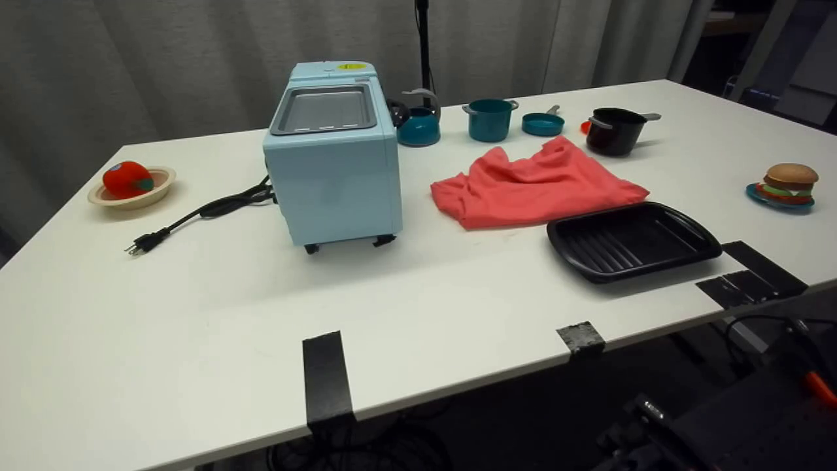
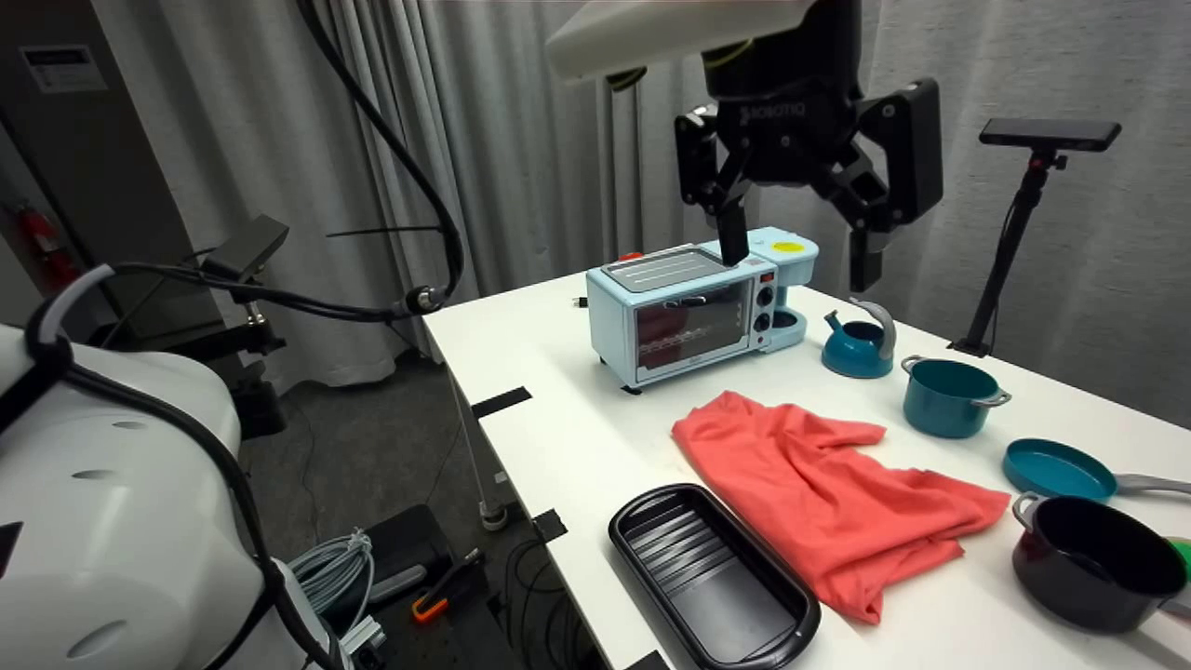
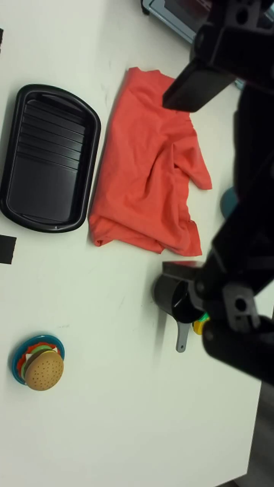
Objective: Fold the shirt
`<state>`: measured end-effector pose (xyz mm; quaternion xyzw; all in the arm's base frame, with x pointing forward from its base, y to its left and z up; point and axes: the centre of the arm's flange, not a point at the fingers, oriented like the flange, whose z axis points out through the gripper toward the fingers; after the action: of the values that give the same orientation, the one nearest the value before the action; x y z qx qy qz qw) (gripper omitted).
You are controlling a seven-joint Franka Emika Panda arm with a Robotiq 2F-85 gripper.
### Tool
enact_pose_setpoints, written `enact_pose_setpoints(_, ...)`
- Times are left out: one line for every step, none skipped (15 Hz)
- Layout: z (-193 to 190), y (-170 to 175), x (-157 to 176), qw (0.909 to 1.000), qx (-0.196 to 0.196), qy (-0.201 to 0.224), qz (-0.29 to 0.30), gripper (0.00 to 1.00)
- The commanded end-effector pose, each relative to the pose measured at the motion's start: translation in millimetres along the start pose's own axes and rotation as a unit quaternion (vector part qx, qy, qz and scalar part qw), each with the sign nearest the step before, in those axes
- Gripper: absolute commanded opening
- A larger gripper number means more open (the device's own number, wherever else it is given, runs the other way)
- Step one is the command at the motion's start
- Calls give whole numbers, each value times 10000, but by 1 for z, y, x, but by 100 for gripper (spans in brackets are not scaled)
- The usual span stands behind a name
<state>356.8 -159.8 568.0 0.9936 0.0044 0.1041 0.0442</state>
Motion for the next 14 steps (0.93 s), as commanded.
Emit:
enact_pose_setpoints(0,0,0,10000,0,0,0,100)
enact_pose_setpoints(0,0,0,10000,0,0,0,100)
enact_pose_setpoints(0,0,0,10000,0,0,0,100)
enact_pose_setpoints(0,0,0,10000,0,0,0,100)
enact_pose_setpoints(0,0,0,10000,0,0,0,100)
enact_pose_setpoints(0,0,0,10000,0,0,0,100)
enact_pose_setpoints(0,0,0,10000,0,0,0,100)
enact_pose_setpoints(-24,4,31,9988,74,187,-454,100)
enact_pose_setpoints(-50,-1,58,9963,27,210,-836,100)
enact_pose_setpoints(-13,-3,12,9993,-16,133,-349,100)
enact_pose_setpoints(-27,-7,24,9982,-46,232,-543,100)
enact_pose_setpoints(-37,-10,34,9975,-69,272,-647,100)
enact_pose_setpoints(-42,-12,41,9971,-85,279,-700,100)
enact_pose_setpoints(-42,-13,45,9970,-91,265,-726,100)
